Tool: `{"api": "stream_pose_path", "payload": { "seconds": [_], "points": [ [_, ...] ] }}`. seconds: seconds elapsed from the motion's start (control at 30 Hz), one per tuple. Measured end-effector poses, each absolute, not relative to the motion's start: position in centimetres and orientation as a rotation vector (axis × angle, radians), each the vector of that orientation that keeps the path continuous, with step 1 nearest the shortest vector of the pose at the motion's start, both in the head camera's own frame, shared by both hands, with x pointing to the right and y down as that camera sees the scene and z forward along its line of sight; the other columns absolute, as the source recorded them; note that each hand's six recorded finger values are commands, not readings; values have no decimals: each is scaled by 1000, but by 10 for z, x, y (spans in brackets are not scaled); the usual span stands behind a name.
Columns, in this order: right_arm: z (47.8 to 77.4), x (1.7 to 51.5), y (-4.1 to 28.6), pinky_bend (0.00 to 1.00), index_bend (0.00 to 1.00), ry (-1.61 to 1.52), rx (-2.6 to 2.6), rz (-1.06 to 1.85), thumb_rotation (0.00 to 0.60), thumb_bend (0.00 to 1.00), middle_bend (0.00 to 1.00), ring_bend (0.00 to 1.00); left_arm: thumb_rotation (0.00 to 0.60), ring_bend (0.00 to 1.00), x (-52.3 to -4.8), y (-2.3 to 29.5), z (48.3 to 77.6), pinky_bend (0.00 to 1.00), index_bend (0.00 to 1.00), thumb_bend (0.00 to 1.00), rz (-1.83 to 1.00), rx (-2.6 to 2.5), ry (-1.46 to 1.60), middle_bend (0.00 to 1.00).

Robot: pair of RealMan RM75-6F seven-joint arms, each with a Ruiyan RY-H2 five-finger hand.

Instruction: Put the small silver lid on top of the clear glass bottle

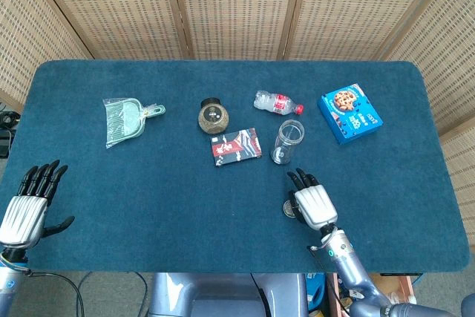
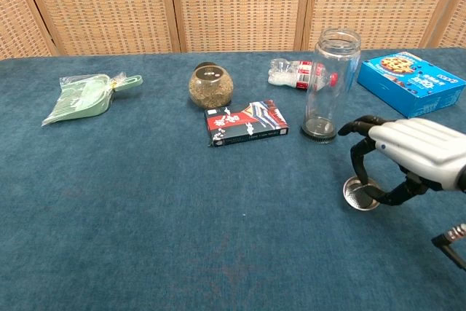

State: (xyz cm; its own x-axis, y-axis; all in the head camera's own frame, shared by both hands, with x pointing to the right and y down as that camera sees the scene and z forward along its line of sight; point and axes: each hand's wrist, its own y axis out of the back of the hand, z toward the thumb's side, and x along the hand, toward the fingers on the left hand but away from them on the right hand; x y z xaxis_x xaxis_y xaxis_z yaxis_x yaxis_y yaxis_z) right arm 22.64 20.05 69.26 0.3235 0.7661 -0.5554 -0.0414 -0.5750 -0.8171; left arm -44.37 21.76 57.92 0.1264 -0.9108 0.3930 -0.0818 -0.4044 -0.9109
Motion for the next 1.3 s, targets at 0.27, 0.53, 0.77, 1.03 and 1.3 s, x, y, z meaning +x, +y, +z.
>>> {"api": "stream_pose_path", "payload": {
  "seconds": [0.27,0.53,0.77,1.03,1.3],
  "points": [
    [665,229,188,222,619,-659,-1767,1316,600,556,173,0,600,0,-445,217,577,0,0,190,-1361,-1639,990,0],
    [634,237,167,222,619,-689,-1695,1312,600,556,171,0,600,0,-445,217,575,0,0,190,-1356,-1638,997,0],
    [594,244,137,222,619,-731,-1608,1299,600,556,171,0,600,0,-446,218,574,0,0,190,-1353,-1637,998,0],
    [551,249,96,222,620,-819,-1548,1293,600,556,171,0,600,0,-448,216,573,0,0,190,-1356,-1630,1010,0],
    [530,233,63,222,620,-850,-1537,1253,600,556,171,0,600,0,-455,214,575,0,0,190,-1381,-1618,1023,0]
  ]
}}
